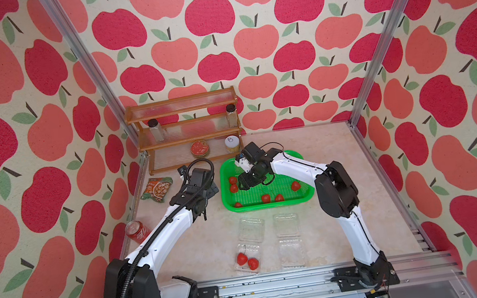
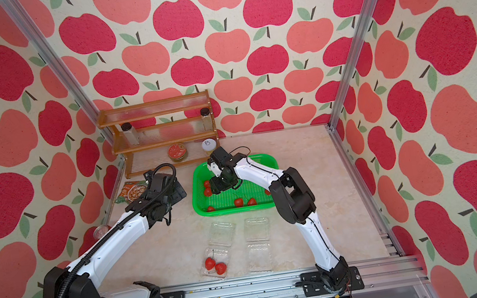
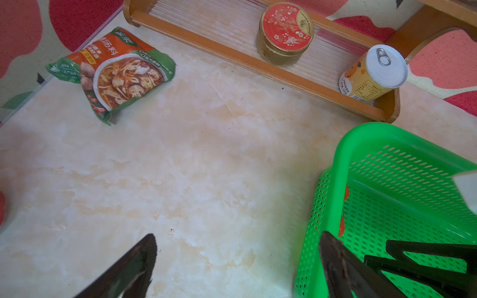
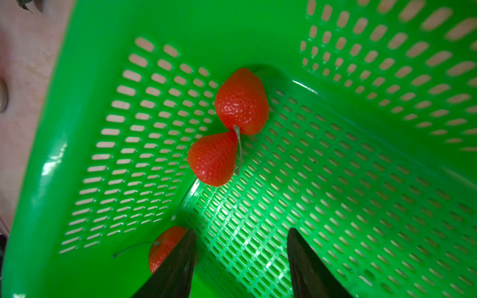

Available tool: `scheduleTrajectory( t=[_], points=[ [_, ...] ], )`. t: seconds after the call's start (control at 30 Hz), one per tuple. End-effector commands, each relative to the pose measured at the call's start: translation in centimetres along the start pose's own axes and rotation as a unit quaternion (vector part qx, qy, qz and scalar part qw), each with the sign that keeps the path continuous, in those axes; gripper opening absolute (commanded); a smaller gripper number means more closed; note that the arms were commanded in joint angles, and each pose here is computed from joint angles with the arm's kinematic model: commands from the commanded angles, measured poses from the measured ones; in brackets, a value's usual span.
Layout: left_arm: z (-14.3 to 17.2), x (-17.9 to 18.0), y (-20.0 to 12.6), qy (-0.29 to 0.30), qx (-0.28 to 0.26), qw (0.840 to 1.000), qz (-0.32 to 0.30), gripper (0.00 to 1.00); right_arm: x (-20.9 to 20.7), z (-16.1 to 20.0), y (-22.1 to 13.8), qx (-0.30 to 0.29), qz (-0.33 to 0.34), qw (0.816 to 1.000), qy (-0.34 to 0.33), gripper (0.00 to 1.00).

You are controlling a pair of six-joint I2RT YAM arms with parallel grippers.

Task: Pack strawberries into containers
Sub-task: Pick up the strawberries from the basket.

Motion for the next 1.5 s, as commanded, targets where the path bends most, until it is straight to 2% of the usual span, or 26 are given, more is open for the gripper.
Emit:
scheduleTrajectory(
  t=[0.0, 0.2, 0.57, 1.03, 1.27, 1.47],
  points=[
    [-0.6, -0.1, 0.2, 0.002, -0.003, 1.000, 0.001, 0.96, 1.5, -0.5, -0.7, -0.009, -0.031, 0.999, -0.015, 0.59],
    [-0.4, -0.2, 0.5, 0.002, 0.004, 1.000, 0.002, 0.96, 1.4, -1.1, 0.9, 0.000, -0.048, 0.999, -0.005, 0.62],
    [0.0, -1.0, 2.1, 0.005, 0.029, 1.000, 0.006, 0.96, 1.2, -1.8, 4.3, 0.018, -0.066, 0.997, 0.023, 0.61],
    [-0.3, -1.0, 2.0, 0.015, 0.030, 0.999, 0.001, 0.97, 0.7, -2.2, 6.5, 0.018, -0.067, 0.997, 0.040, 0.54],
    [-0.5, -0.8, 2.0, 0.015, 0.028, 1.000, -0.001, 0.97, 0.5, -1.9, 7.0, 0.029, -0.063, 0.997, 0.038, 0.54],
    [-0.5, -0.7, 1.9, 0.015, 0.030, 0.999, -0.002, 0.97, 0.4, -1.9, 7.3, 0.033, -0.061, 0.997, 0.038, 0.42]
  ],
)
Point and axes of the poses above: each gripper's point midway between its finger pads, its own y axis out along the fingers, its own x axis along the line the jaws close on, z = x × y, the point moved 9 cm from there along -y, back along the fingers, and after that the axes turned 13 degrees about y, right-handed, at the moved point
